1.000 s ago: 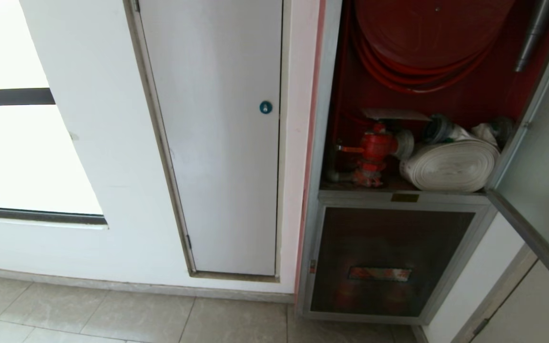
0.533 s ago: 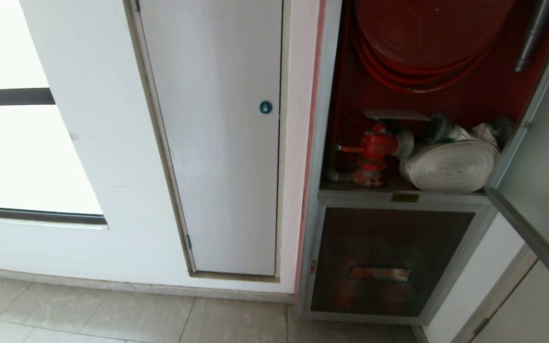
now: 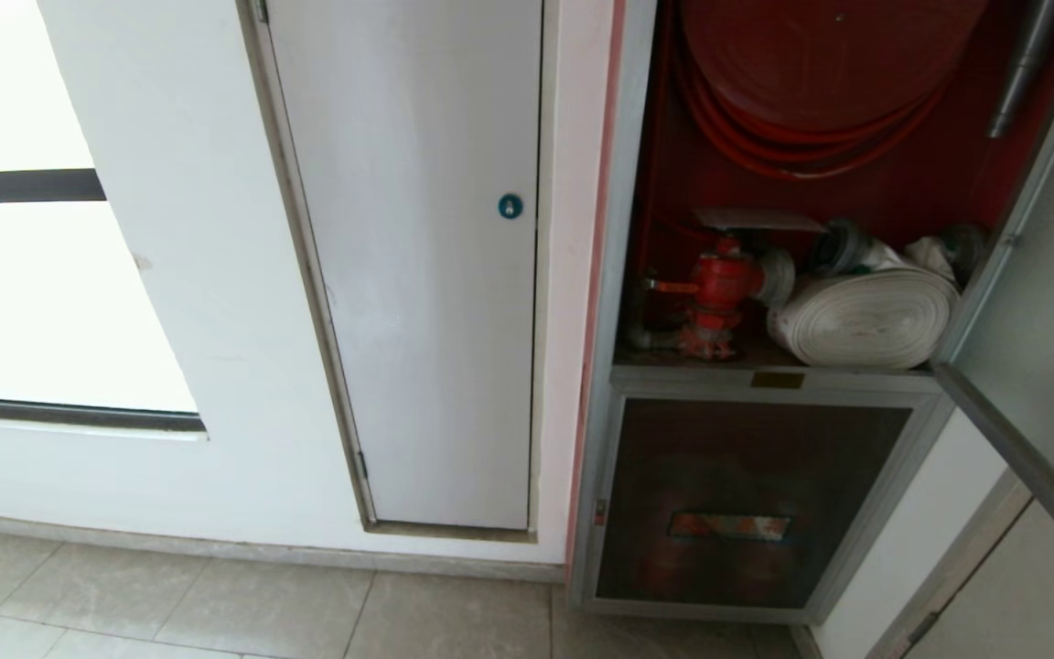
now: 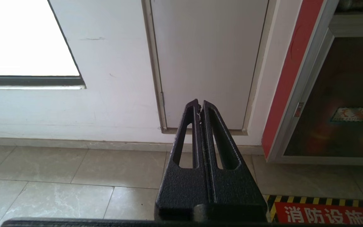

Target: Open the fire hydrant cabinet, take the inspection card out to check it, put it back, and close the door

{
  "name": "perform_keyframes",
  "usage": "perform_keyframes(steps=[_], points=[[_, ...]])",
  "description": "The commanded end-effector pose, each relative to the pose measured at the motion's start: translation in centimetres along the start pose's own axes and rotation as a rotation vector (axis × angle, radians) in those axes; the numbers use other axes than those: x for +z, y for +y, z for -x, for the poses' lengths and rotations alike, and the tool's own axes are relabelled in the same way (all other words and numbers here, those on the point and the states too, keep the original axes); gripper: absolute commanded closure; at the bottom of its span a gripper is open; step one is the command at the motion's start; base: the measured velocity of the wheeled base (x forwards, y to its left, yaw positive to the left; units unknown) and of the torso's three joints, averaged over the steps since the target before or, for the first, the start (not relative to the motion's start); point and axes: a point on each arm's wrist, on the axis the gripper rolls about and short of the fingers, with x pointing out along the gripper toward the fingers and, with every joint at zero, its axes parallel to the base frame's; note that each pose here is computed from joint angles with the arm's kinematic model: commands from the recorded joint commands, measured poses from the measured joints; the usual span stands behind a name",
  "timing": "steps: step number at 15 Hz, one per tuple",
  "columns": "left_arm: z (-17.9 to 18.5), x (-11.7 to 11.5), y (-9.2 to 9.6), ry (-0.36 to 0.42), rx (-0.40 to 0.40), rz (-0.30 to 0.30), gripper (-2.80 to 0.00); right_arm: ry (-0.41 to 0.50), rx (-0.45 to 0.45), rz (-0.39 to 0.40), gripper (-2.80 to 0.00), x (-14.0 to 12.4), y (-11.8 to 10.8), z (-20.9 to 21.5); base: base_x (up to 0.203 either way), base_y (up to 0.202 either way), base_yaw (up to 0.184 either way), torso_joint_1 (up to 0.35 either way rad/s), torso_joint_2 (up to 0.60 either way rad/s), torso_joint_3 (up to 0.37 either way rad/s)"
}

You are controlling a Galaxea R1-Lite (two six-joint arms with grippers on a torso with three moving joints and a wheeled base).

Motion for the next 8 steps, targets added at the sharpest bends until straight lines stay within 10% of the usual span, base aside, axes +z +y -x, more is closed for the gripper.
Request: perform_keyframes(steps=[1, 8], points=[[-0.05, -0.17, -0.01, 0.007, -0.001, 0.000, 0.00, 0.004, 0.000, 0.000, 0.00, -0.07, 0.00, -0.03, 0.000, 0.000, 0.000, 0.000, 0.00, 0.000], [-0.05, -0.17, -0.01, 0.006, -0.001, 0.000, 0.00, 0.002, 0.000, 0.000, 0.00, -0.03, 0.00, -0.02, 0.000, 0.000, 0.000, 0.000, 0.00, 0.000]])
